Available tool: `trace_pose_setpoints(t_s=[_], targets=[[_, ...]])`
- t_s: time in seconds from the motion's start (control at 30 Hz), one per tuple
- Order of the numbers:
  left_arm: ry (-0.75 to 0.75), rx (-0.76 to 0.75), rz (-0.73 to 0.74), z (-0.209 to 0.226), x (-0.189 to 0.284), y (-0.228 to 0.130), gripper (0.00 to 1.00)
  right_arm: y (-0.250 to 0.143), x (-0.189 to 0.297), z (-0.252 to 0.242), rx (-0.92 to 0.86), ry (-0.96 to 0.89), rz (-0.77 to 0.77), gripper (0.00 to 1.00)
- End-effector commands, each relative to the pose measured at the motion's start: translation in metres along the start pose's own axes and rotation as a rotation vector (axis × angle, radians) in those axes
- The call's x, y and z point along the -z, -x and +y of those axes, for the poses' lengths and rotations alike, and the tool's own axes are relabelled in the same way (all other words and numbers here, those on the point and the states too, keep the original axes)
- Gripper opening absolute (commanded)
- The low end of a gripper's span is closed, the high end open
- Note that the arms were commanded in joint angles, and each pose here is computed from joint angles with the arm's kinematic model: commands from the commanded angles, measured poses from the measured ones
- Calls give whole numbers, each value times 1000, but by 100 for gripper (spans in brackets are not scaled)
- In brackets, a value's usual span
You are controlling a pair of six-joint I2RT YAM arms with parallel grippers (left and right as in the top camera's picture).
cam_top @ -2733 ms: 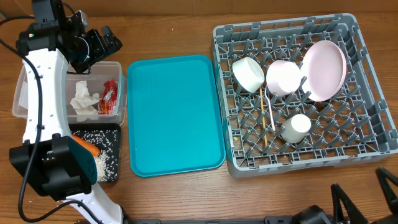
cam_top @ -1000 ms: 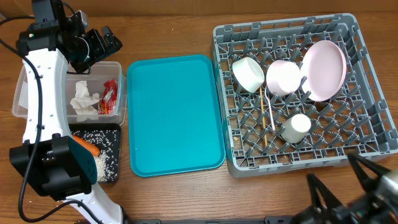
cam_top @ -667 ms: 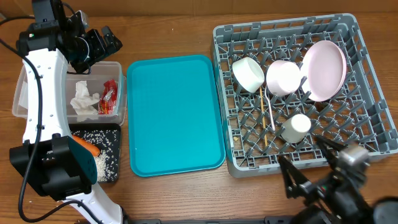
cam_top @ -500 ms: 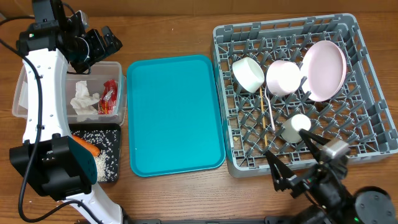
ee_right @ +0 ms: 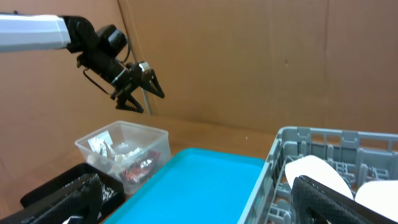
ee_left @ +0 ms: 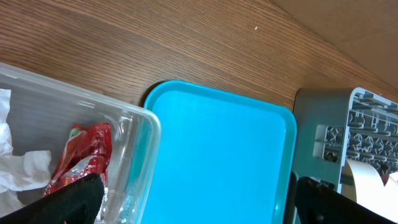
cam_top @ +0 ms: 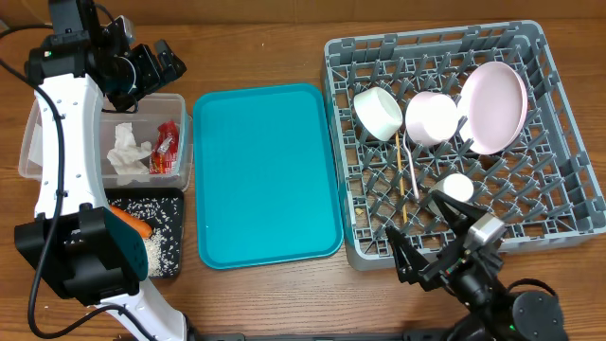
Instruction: Sort waste into correct bins and load items into the dishwasher
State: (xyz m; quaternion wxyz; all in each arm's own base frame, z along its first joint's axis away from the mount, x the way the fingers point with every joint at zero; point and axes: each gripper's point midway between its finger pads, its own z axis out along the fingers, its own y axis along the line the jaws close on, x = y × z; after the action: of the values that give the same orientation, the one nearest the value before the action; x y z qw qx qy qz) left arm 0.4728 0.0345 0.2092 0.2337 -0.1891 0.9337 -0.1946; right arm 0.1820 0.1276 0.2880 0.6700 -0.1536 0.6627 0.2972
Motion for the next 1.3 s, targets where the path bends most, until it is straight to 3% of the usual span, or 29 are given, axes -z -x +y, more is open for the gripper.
trace_pose_setpoints(t_s=[0.0,0.33,0.73,1.1,1.27], targets=[[-12,-15,-29,-12,10,4,100,-12,-1,1,5,26,-25,100],[-12,-15,-29,-12,10,4,100,-42,-10,-4,37,79,-213,100],[-12,-15,-29,-12,10,4,100,-42,-7,-43,83,-60,-197,100],[-12,-15,-28,-12,10,4,100,-98,9,-119,1,-429,15,100],[-12,-15,-29,-12,10,4,100,-95,13,-128,5,-483,3,100]])
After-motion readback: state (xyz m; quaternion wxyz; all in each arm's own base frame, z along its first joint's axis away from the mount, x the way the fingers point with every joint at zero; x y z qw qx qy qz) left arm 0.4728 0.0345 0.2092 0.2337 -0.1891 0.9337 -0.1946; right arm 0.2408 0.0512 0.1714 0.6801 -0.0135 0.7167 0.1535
